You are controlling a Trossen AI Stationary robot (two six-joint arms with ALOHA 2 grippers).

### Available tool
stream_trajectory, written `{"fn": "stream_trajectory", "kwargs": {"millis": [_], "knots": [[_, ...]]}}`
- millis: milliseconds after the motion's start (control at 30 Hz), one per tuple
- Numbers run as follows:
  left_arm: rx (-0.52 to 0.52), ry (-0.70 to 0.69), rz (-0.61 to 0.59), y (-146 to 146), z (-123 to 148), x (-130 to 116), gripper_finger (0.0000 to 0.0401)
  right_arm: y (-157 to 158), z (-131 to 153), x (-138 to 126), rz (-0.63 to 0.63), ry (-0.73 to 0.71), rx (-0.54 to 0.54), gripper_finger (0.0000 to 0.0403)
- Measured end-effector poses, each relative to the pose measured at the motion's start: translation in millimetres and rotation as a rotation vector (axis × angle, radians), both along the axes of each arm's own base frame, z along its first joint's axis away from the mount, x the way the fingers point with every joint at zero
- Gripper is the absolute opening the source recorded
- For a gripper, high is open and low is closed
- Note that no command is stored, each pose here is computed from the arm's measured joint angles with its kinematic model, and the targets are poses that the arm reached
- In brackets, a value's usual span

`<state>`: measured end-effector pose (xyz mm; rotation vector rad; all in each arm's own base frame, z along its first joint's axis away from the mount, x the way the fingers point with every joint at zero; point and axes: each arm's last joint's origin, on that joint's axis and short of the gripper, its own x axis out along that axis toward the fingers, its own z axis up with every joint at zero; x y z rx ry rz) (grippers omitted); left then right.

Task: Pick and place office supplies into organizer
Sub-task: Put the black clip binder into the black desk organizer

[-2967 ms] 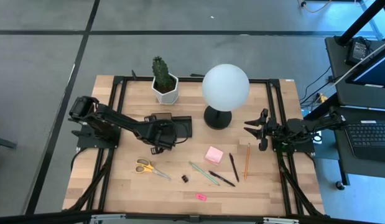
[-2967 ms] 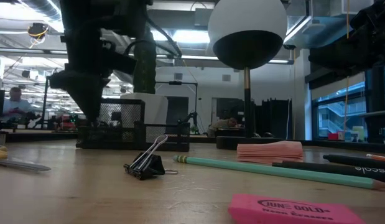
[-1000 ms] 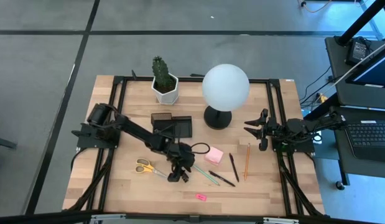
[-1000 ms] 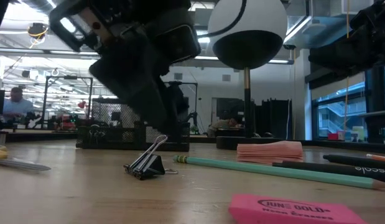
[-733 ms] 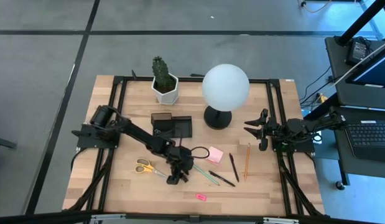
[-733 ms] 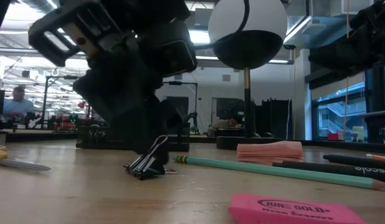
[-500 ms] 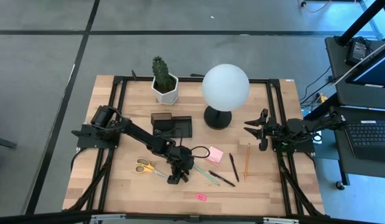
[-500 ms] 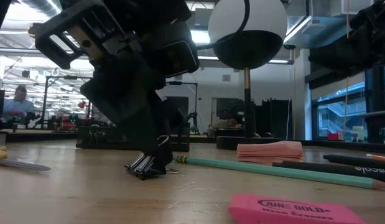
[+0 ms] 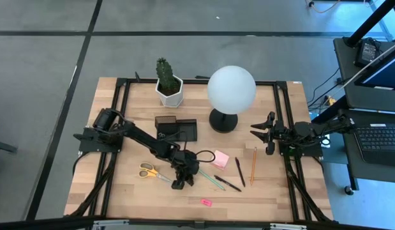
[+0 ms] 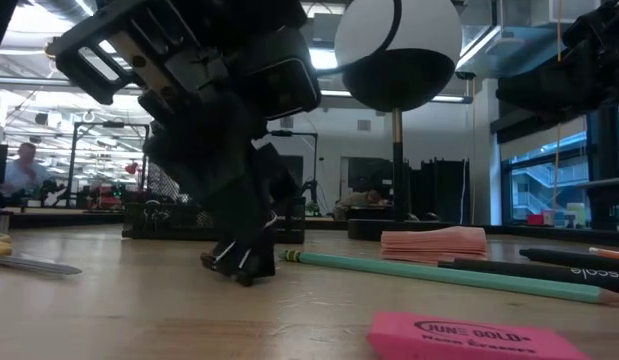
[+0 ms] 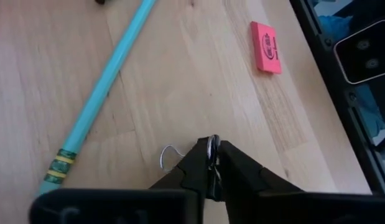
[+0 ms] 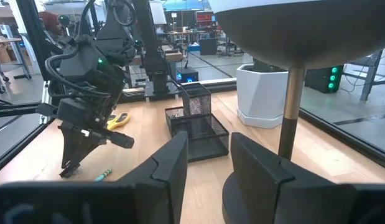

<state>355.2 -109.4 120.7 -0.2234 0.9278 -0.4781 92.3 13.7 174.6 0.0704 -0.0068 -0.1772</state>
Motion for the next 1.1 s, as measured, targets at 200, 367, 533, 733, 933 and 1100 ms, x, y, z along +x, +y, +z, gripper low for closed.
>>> {"fn": "stream_trajectory", "kwargs": {"millis": [200,367,533,733,933,1100], "knots": [[0.0,-0.002,0.006,0,5,-1,0.0006,0,0,0,0.0,0.0,0.0,0.0126],[0.049,0.004,0.036,6,34,-13,0.0003,0,0,0,0.0,0.0,0.0,0.0126],[0.302,0.034,0.198,20,70,-41,0.0002,0,0,0,0.0,0.0,0.0,0.0126],[0.666,0.121,0.372,31,90,-79,0.0002,0,0,0,0.0,0.0,0.0,0.0126],[0.787,0.178,0.45,39,74,-96,0.0002,0,0,0,0.0,0.001,-0.004,0.0126],[0.892,0.2,0.493,46,57,-108,0.0002,0,0,0,0.0,0.001,-0.004,0.0126]]}}
